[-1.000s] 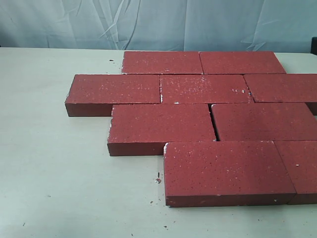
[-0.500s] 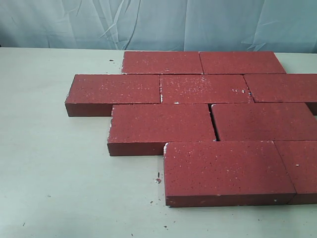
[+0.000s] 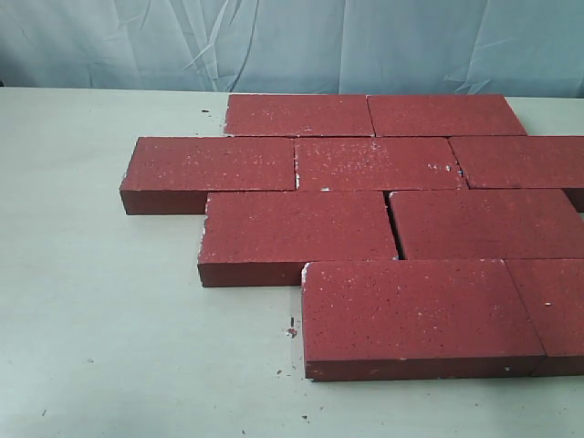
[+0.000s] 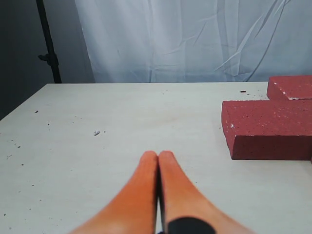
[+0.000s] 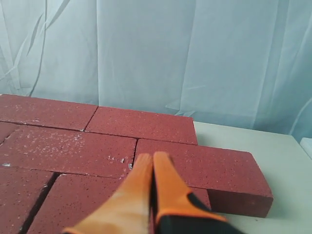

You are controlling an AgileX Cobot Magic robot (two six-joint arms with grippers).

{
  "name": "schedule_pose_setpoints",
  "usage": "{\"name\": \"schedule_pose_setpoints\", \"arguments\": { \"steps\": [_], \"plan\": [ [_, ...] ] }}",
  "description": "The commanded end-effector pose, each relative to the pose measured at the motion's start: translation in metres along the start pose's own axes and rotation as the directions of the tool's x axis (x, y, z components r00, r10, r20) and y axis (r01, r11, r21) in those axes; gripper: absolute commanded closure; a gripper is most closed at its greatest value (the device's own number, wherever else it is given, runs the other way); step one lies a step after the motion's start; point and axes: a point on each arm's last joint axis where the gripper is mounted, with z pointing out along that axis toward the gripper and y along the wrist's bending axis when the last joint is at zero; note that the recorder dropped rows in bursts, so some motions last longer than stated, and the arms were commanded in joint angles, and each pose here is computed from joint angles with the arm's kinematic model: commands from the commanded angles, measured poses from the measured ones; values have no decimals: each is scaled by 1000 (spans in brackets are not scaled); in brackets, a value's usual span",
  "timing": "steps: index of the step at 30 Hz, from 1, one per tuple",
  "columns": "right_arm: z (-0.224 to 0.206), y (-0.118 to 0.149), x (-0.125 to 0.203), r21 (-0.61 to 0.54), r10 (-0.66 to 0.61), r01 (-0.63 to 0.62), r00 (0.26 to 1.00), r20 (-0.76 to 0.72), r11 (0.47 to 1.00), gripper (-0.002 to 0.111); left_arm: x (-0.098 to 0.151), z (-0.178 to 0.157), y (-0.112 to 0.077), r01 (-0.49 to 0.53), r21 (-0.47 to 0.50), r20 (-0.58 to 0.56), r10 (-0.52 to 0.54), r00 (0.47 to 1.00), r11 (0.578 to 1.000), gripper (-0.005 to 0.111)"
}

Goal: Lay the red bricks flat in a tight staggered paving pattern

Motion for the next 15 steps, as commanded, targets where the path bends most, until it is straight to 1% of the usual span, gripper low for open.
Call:
{"name": "schedule_pose_setpoints", "arguments": {
  "steps": [1, 3, 5, 7, 8, 10, 15],
  "plan": [
    [-11, 1, 15, 10, 11, -11, 999, 43, 1000, 109, 1, 0, 0, 0, -1, 0, 0, 1000, 1000, 107],
    [-17, -1, 25, 45, 58, -60, 997, 56, 997, 109, 1, 0, 0, 0, -1, 0, 0, 1000, 1000, 107],
    [-21, -3, 33, 77, 66, -70, 996, 60, 995, 109, 1, 0, 0, 0, -1, 0, 0, 1000, 1000, 107],
    [-24, -1, 41, 75, 62, -66, 997, 51, 995, 109, 1, 0, 0, 0, -1, 0, 0, 1000, 1000, 107],
    [-27, -1, 43, 75, 60, -66, 996, 72, 995, 109, 1, 0, 0, 0, -1, 0, 0, 1000, 1000, 107],
    [-31, -1, 42, 75, 58, -66, 993, 104, 995, 109, 1, 0, 0, 0, -1, 0, 0, 1000, 1000, 107],
    [-32, 0, 43, 72, 58, -65, 994, 94, 995, 109, 1, 0, 0, 0, -1, 0, 0, 1000, 1000, 107]
  ]
}}
